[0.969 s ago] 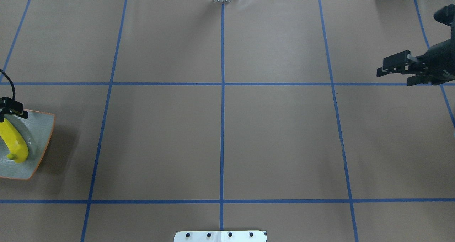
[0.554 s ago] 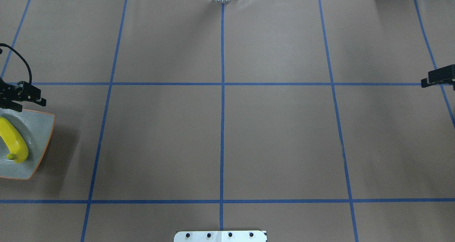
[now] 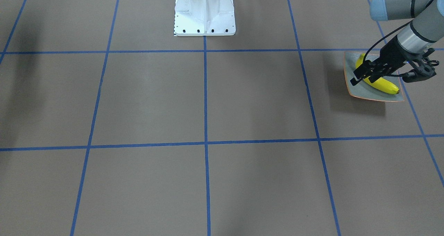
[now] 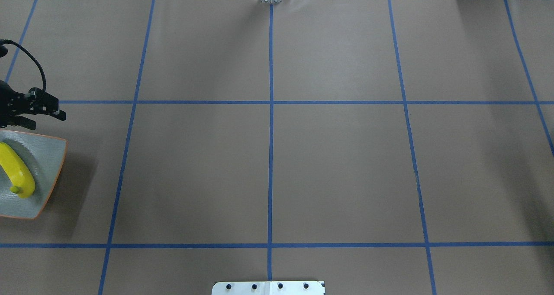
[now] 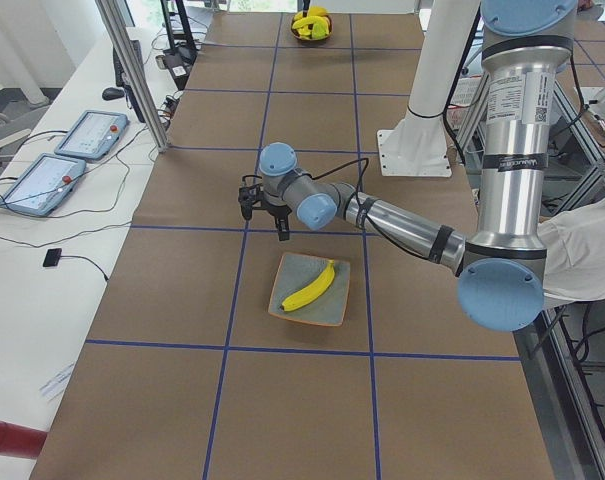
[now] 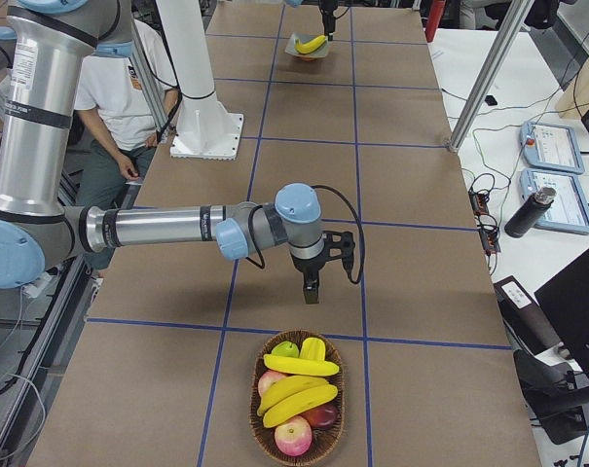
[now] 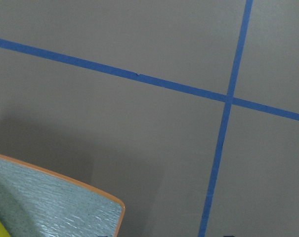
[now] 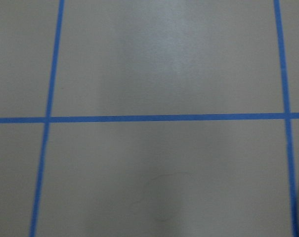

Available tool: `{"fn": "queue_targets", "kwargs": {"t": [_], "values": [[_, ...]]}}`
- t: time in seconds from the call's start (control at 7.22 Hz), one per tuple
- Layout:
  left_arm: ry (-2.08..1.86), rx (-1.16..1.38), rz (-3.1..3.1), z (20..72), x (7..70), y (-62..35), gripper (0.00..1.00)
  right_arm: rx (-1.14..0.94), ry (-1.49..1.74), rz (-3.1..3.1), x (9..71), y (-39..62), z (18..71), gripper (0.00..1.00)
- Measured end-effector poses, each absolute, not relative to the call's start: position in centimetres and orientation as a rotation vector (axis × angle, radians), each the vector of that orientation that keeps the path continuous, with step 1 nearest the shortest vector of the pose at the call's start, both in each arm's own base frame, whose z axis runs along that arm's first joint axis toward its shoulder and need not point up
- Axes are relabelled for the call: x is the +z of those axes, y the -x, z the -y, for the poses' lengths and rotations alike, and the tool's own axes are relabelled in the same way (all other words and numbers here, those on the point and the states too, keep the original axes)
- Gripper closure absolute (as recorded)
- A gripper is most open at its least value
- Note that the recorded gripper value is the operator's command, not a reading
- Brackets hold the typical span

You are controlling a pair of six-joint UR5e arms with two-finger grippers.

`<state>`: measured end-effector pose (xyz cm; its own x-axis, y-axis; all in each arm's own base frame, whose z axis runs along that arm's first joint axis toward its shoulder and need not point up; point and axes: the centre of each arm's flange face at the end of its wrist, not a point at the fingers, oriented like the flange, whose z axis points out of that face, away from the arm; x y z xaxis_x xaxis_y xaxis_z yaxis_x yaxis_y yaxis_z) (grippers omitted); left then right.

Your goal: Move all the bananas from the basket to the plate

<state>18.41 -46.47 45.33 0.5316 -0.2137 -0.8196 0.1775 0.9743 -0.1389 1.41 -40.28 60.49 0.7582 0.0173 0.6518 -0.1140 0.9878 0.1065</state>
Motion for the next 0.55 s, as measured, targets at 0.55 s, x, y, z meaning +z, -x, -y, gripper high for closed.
{"fn": "queue_targets", "kwargs": {"t": [0.55], "values": [[0.042, -0.241, -0.986, 46.3, 44.7, -18.3, 0.16, 0.052, -0.149, 0.645, 71.8, -4.2, 32.6, 0.01]]}}
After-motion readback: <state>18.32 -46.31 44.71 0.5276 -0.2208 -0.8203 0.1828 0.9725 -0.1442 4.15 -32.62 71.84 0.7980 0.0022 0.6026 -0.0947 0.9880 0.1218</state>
